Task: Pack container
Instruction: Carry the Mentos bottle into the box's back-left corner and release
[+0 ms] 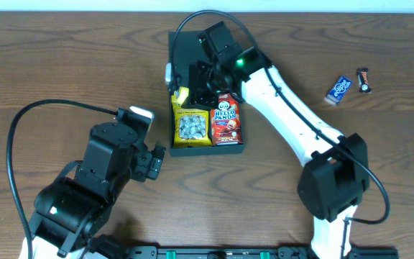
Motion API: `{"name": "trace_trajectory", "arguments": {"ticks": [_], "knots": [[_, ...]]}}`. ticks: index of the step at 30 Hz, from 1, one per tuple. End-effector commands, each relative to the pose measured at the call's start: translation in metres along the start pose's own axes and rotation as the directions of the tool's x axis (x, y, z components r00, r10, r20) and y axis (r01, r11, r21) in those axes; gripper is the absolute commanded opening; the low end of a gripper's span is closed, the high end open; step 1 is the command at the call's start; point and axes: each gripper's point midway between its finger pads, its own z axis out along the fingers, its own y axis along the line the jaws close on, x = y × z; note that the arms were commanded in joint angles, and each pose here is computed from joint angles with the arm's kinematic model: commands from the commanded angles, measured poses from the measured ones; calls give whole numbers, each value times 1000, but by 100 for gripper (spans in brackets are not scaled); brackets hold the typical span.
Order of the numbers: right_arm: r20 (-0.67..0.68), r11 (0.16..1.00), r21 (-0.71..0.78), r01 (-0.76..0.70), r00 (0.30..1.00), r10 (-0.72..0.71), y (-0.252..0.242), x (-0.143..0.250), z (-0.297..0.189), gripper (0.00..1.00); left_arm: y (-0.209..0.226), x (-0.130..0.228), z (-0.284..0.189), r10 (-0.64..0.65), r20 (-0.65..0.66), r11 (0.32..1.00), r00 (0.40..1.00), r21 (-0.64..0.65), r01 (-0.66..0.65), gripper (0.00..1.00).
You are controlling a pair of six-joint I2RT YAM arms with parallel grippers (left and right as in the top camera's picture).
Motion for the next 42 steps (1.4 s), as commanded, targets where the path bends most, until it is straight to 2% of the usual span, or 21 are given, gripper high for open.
{"name": "trace_trajectory", "arguments": {"ticks": [1, 3, 14, 19, 24, 25, 26, 27, 31, 36, 42], "knots": [[-61, 999, -17, 47, 997, -48, 3, 15, 25, 1, 0, -2, -2, -8, 8, 1000, 1000, 1, 8, 95], [-105, 999, -11, 41, 994, -42, 0, 27, 37, 1, 0, -2, -2, -8, 8, 1000, 1000, 1, 8, 95], [-113, 999, -14, 33, 993, -35, -6, 38, 58, 3, 0, -2, -2, -8, 8, 1000, 1000, 1, 8, 95], [-114, 999, -15, 29, 993, -30, -7, 40, 62, 32, 0, -2, -2, -8, 8, 1000, 1000, 1, 8, 95], [-114, 1000, -13, 26, 993, -27, -7, 41, 62, 50, 0, -2, -2, -8, 8, 1000, 1000, 1, 8, 95], [-113, 1000, -10, 18, 993, -19, -8, 41, 62, 56, 0, -2, -2, -8, 8, 1000, 1000, 1, 8, 95], [-113, 1000, -7, 11, 994, -12, -9, 41, 61, 70, 0, -2, -2, -8, 8, 1000, 1000, 1, 8, 95], [-112, 1000, -7, 10, 994, -10, -9, 40, 61, 73, 0, -2, -2, -8, 8, 1000, 1000, 1, 8, 95], [-112, 1000, -5, 1, 994, -1, -9, 41, 61, 79, 0, -2, -2, -8, 8, 1000, 1000, 1, 8, 95], [-99, 999, 16, -44, 994, 45, -14, 35, 56, 77, 0, -2, -2, -8, 8, 1000, 1000, 1, 8, 95], [-24, 988, 109, -111, 993, 114, -31, 6, 5, 77, 0, -2, -2, -8, 8, 1000, 1000, 1, 8, 95]]}}
